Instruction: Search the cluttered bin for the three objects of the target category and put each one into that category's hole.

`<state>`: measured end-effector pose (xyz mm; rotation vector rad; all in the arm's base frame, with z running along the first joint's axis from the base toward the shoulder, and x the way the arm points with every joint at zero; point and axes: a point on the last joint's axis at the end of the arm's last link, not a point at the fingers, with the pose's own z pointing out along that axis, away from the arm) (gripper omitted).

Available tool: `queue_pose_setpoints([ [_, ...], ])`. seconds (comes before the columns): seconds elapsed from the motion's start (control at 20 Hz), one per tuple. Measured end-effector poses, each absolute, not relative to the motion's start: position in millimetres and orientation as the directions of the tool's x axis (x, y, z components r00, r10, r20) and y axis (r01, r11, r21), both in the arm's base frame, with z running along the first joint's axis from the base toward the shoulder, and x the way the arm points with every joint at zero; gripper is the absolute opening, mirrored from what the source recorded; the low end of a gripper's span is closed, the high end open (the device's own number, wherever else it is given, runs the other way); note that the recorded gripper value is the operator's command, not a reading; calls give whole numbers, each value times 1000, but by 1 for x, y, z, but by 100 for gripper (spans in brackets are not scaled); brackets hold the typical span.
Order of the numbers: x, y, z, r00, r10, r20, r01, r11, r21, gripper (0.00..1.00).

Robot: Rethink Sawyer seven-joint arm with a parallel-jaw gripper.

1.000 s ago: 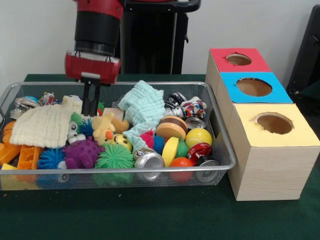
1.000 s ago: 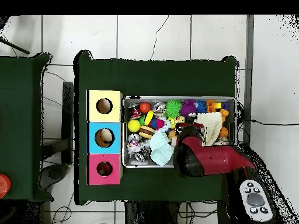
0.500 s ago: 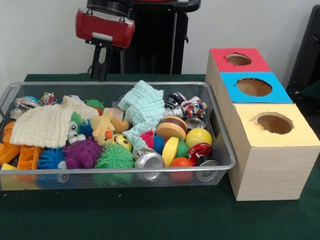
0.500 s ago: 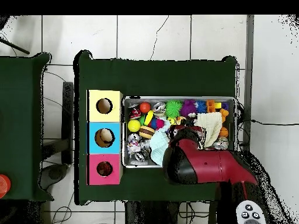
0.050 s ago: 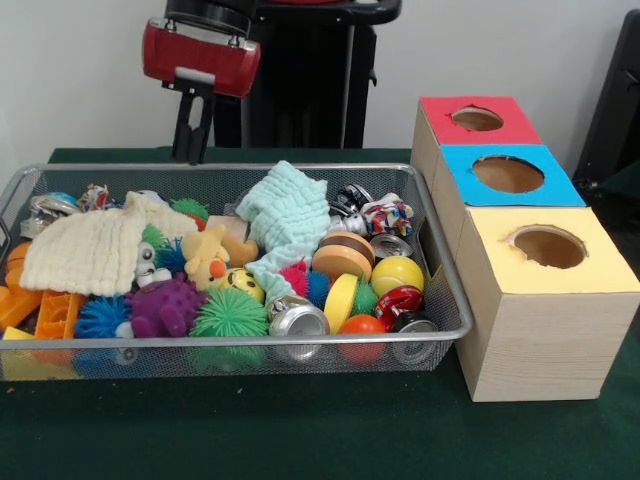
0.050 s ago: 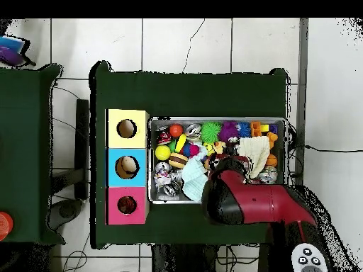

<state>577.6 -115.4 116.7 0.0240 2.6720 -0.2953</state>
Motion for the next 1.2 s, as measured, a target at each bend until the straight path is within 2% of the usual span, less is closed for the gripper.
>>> queue_pose_setpoints([
  [0.3,569,-115,94,-913,-19,-408,62,981,-184,0],
  [0.35,567,-113,87,-918,-16,-397,60,982,-178,100],
  [1.2,568,-111,80,-911,-19,-412,54,985,-166,100],
])
